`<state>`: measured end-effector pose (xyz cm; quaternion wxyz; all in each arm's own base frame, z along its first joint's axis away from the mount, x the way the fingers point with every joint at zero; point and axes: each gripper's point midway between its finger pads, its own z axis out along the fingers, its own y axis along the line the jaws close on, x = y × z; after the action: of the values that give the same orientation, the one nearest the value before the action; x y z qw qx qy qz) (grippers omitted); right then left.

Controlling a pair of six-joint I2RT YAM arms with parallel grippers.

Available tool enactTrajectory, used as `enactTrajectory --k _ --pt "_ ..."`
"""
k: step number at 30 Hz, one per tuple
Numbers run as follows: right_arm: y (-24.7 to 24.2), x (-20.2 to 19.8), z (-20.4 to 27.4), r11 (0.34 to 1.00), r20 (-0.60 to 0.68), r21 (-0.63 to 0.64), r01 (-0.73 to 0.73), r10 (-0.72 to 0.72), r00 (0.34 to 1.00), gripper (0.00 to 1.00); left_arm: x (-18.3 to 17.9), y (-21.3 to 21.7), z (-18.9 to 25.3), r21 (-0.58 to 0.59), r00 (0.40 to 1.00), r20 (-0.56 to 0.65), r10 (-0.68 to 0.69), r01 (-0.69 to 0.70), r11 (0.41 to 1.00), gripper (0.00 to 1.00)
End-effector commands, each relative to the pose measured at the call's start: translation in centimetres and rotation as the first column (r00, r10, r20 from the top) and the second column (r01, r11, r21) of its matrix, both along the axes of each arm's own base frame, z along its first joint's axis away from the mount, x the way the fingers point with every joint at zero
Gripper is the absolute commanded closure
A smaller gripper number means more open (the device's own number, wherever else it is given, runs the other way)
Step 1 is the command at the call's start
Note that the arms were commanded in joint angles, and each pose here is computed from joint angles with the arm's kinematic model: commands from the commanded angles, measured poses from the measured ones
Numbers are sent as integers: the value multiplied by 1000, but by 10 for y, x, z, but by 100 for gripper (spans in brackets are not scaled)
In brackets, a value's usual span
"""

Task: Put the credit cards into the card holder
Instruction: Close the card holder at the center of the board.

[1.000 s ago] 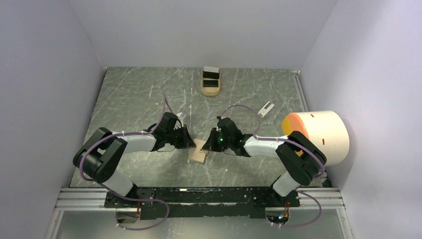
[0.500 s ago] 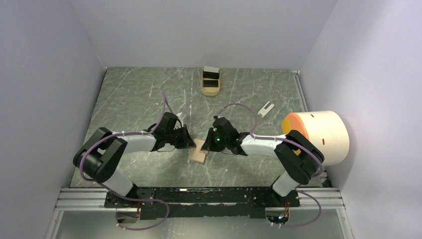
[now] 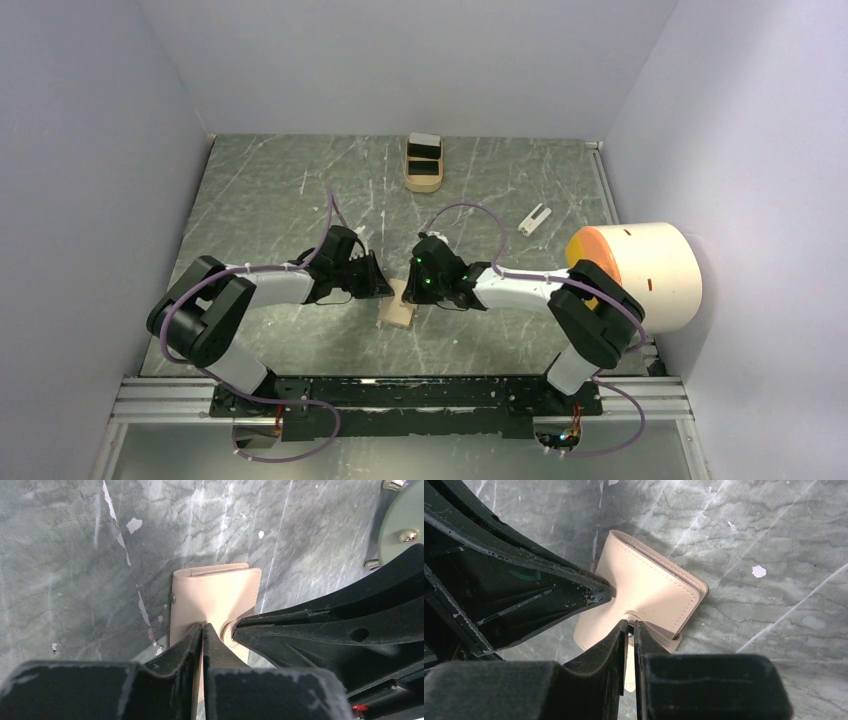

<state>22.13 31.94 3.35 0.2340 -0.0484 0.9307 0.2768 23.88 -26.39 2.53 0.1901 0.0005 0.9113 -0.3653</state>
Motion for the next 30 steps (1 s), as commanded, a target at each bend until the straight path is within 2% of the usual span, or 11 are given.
enactTrajectory --k 1,13,21,30 --pt "-7 -6 -15 994 2 -110 -5 6 1000 87 -3 3 -11 25 1000 -11 -2 2 1000 88" --pt "-13 -25 -24 953 49 -302 -36 53 997 93 -5 2 -14 23 1000 -24 -4 5 1000 89" --pt "-25 -29 -24 916 139 -401 -25 88 986 94 -6 3 -21 33 999 -42 2 0 999 90" --pt "-34 -39 -48 880 116 -471 -61 131 985 96 -5 -3 -20 10 998 -62 -6 6 1000 91"
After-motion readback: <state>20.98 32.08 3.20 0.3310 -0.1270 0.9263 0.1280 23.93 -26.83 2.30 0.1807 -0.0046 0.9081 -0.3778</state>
